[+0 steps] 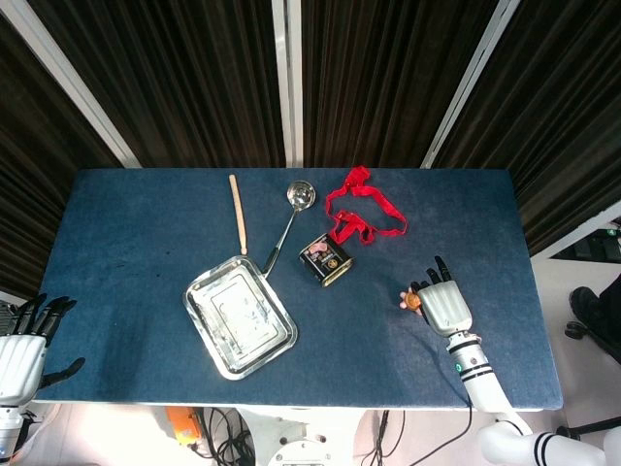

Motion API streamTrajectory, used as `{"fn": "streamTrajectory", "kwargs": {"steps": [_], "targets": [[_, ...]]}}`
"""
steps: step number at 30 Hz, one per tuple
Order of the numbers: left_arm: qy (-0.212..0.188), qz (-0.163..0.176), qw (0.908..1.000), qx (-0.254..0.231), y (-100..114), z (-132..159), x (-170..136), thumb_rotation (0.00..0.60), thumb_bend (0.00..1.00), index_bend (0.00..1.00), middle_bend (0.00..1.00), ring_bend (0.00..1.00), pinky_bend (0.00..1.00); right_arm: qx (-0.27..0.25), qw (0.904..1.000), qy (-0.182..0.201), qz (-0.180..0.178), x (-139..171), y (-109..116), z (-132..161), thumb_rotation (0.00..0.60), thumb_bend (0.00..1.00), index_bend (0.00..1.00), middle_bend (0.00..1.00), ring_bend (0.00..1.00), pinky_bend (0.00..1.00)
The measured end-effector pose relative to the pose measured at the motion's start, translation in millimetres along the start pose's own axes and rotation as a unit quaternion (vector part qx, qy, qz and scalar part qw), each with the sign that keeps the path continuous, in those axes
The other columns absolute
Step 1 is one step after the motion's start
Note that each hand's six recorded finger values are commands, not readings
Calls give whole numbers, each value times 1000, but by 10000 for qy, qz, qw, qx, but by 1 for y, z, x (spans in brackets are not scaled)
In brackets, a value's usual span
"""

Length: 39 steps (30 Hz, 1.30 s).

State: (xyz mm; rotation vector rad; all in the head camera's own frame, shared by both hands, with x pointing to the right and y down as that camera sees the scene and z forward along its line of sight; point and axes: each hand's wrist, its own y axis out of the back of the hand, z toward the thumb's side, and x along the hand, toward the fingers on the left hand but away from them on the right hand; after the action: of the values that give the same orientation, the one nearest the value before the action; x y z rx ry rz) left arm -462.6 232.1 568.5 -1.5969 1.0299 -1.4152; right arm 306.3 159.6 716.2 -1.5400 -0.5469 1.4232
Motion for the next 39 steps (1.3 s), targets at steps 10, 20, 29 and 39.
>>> {"fn": "streamTrajectory", "kwargs": {"steps": [10, 20, 29, 39], "targets": [[-3, -33, 10000, 2, -2, 1, 1, 600, 140, 156, 130, 0, 97, -13, 9999, -47, 157, 6, 4, -3, 600, 306, 380, 359, 2, 0], [45, -65, 10000, -14, -3, -3, 0, 600, 140, 156, 130, 0, 97, -26, 9999, -130, 75, -2, -3, 1, 600, 426, 896, 791, 292, 0], [25, -34, 10000, -5, -1, -2, 0, 600, 140, 156, 131, 0, 97, -11, 9996, -112, -268, -2, -1, -1, 600, 292, 781, 722, 263, 0], [-72, -9, 10000, 1, 1, 7, 4, 600, 140, 156, 130, 0, 97, -505, 9960, -243, -695, 16, 24, -22, 600, 43, 0, 0, 0, 0]]}}
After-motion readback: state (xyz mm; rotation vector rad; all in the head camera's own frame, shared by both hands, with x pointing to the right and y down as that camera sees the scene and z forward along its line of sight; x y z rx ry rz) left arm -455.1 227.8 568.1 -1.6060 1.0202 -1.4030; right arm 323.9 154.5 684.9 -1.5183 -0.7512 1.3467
